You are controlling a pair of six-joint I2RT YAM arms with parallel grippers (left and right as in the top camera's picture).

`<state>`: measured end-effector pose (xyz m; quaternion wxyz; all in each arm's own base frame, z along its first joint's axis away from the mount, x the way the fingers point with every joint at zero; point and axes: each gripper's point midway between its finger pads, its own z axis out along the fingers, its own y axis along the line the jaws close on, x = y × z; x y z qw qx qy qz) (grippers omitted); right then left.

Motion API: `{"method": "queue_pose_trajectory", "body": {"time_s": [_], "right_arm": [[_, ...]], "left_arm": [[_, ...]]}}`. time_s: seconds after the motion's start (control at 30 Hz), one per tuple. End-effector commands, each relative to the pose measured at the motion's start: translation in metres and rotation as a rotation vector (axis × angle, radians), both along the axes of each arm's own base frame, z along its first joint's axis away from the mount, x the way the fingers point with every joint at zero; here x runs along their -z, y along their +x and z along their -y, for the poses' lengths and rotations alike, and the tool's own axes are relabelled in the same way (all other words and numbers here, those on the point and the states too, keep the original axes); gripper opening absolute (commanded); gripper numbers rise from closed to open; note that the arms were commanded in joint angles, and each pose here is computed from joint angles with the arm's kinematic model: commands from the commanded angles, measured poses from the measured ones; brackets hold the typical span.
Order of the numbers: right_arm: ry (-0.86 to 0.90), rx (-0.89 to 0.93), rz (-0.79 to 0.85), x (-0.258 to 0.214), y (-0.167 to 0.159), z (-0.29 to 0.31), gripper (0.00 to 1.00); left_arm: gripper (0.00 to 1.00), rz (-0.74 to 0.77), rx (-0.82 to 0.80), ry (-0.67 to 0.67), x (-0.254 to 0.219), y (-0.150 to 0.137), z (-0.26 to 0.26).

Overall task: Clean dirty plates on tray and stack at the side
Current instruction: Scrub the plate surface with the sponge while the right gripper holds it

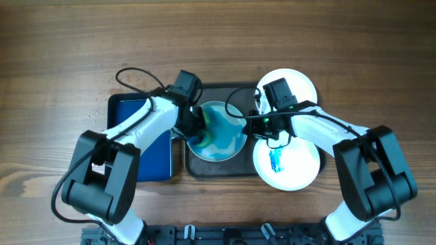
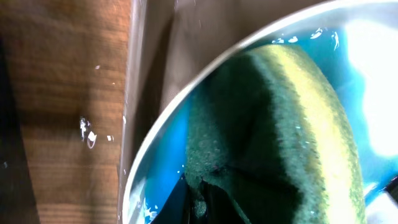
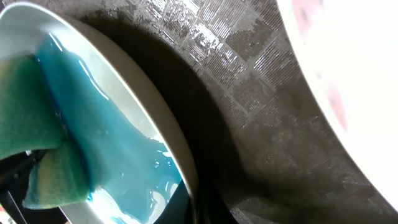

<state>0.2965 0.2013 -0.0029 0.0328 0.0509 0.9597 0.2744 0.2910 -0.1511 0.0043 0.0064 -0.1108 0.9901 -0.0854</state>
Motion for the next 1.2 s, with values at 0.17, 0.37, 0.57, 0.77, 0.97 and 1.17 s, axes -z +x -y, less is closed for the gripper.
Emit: {"method": "queue_pose_trajectory", "body": {"time_s": [0.17,0.37,0.57,0.77,0.97,1.17], "right_arm": [[-0.095,0.034,-0.058,0.025,-0.013,0.018,0.04],[-0.097,0.034,-0.063,0.025,-0.014,0.018,0.04],[-0.092,0.008,-0.027,0.020,-0.010,0.017,0.05],[-0.094,-0.014,0.118,-0.013,0.009,0.017,0.05],[-0.098,-0.032,0.230,-0.045,0.016,0.019,0.05],[-0.124,-0.061,0.299,-0.064,0.017,0.025,0.05]], "left_arm": [[0.04,-0.157,0.386,-0.092,0.031,-0.075,0.046],[0.04,-0.104,0.429,-0.298,0.019,-0.074,0.096],[0.04,-0.051,0.326,-0.309,0.018,-0.049,0.093],[0.04,-0.041,0.246,-0.282,0.020,-0.035,0.077],[0.04,-0.037,0.247,-0.282,0.019,-0.033,0.078],[0.04,-0.009,0.252,-0.294,0.008,-0.023,0.084]]}}
